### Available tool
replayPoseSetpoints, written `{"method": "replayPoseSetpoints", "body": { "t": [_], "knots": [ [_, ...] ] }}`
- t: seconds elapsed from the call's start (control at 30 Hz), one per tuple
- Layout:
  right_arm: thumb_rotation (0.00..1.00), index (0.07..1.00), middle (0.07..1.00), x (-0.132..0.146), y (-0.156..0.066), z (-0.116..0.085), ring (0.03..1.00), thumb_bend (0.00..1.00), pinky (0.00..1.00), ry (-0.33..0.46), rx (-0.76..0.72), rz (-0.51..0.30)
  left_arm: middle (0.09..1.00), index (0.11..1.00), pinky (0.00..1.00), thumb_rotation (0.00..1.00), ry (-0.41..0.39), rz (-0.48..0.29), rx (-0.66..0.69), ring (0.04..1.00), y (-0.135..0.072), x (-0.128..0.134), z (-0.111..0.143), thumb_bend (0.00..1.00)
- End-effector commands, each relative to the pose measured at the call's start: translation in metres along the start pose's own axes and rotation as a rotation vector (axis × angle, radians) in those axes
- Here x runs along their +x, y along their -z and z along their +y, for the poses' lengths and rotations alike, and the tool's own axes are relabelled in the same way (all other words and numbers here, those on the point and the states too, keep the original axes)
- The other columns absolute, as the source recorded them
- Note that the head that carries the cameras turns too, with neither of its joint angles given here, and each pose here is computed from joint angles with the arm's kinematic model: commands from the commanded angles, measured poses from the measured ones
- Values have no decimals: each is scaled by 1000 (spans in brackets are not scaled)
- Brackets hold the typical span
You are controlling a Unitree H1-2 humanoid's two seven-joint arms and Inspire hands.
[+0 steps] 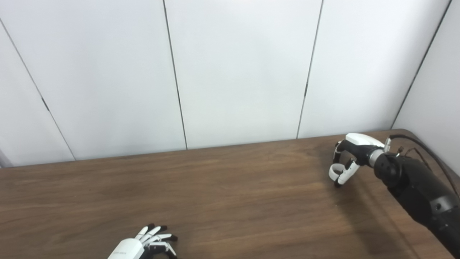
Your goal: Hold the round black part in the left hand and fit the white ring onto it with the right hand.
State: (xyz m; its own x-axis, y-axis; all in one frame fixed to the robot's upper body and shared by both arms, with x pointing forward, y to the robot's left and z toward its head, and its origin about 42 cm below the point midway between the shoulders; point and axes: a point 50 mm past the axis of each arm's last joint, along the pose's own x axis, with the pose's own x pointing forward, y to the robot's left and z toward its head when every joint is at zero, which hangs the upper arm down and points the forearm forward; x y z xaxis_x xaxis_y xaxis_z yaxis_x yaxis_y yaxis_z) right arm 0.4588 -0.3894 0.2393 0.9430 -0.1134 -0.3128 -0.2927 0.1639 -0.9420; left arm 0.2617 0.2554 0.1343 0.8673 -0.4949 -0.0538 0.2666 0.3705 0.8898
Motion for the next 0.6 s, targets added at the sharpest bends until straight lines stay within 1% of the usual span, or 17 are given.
{"method": "replayPoseSetpoints", "body": {
  "t": [0.0, 0.23, 0.3, 0.43, 0.57],
  "knots": [
    [123, 479, 911, -8, 11, -25, 992, 521, 979, 65, -29, 7, 822, 480, 1000, 42, 77, 45, 26, 933, 8, 4, -8, 521],
    [126, 482, 912, -14, 5, -44, 990, 522, 964, 88, -21, -16, 823, 480, 1000, 42, 84, 49, 38, 931, 9, 18, -7, 521],
    [125, 481, 913, -15, 3, -51, 992, 522, 961, 91, 0, -39, 821, 480, 1000, 43, 84, 49, 49, 926, 9, 23, -7, 521],
    [123, 480, 911, -20, -11, -62, 999, 520, 980, 94, 30, -87, 817, 481, 1000, 43, 84, 47, 60, 920, 9, 36, -10, 520],
    [122, 479, 907, -27, -28, -72, 1000, 517, 991, 108, 50, -165, 814, 481, 1000, 43, 75, 30, 46, 917, 13, 54, -18, 520]
  ]
}}
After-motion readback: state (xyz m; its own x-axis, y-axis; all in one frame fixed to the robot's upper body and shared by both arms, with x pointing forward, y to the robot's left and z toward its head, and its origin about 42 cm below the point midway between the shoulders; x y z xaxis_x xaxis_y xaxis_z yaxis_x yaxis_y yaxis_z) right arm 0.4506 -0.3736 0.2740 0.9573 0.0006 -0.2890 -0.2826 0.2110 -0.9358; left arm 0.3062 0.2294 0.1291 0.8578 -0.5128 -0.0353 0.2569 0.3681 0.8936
